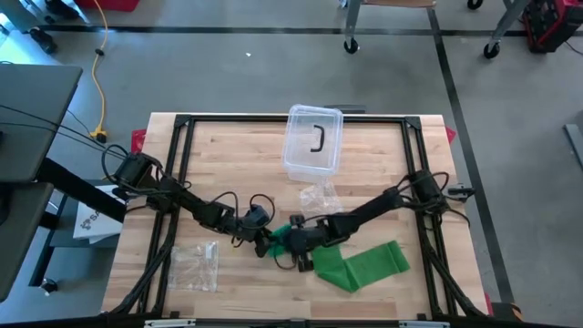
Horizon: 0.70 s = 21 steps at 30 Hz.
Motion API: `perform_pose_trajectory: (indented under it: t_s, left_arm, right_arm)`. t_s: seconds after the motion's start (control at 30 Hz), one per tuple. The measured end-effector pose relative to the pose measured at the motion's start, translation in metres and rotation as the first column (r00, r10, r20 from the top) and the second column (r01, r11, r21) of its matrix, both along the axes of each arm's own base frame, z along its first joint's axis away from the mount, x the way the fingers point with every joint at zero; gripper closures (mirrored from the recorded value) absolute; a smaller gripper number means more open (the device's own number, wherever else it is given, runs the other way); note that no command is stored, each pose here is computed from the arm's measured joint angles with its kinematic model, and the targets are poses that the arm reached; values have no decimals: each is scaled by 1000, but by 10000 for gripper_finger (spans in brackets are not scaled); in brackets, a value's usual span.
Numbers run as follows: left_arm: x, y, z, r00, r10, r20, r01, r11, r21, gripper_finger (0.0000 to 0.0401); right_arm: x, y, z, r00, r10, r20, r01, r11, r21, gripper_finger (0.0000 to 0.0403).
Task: Roll bandage
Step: Roll the blue bandage
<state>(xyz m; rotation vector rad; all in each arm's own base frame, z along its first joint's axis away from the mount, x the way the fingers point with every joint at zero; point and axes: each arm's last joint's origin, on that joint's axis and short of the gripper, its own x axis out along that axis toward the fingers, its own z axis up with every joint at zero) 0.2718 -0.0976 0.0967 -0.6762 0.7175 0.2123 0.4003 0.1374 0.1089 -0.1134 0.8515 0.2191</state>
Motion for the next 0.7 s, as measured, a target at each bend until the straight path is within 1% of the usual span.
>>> perform_pose_trajectory:
  t_s: [0.07,0.13,0.17,0.23,0.3,0.37,0.43,0.47,0.53,0.57,0.6,0.7]
  left_arm:
    - [0,0,0,1000,0,-5,0,1000,1,346]
    - [0,0,0,1000,1,-4,-1,1000,3,346]
    - [0,0,0,1000,1,-3,-1,1000,3,346]
    - [0,0,0,1000,1,-2,-1,1000,3,346]
    - [0,0,0,1000,-1,1,1,1000,4,346]
    - [0,0,0,1000,-4,5,4,1000,5,346]
    - [0,0,0,1000,-4,6,4,1000,5,346]
    - [0,0,1,1000,-5,7,5,1000,4,346]
    - [0,-1,1,1000,-10,7,10,1000,2,346]
    - [0,-1,1,1000,-12,6,12,1000,0,346]
    - [0,-1,1,1000,-13,5,13,1000,-2,346]
    - [0,-1,1,1000,-9,5,9,1000,-7,346]
  right_arm:
    - [-4,13,0,994,112,-2,-112,993,21,403]
    - [-9,25,4,974,229,-5,-228,972,59,403]
    - [-11,30,7,965,261,7,-261,963,64,403]
    - [-14,38,12,960,279,33,-280,958,57,403]
    - [-12,38,19,966,252,62,-254,967,18,403]
    - [-9,35,23,976,198,93,-195,980,-34,403]
    - [-7,27,24,990,87,108,-77,993,-87,403]
    - [-6,22,25,994,19,111,-6,993,-115,403]
    - [-4,11,26,984,-120,129,138,980,-143,403]
    - [-2,5,26,975,-175,136,194,971,-140,403]
    - [-1,0,26,970,-203,131,220,966,-132,403]
    - [3,-9,19,978,-197,73,200,979,-46,403]
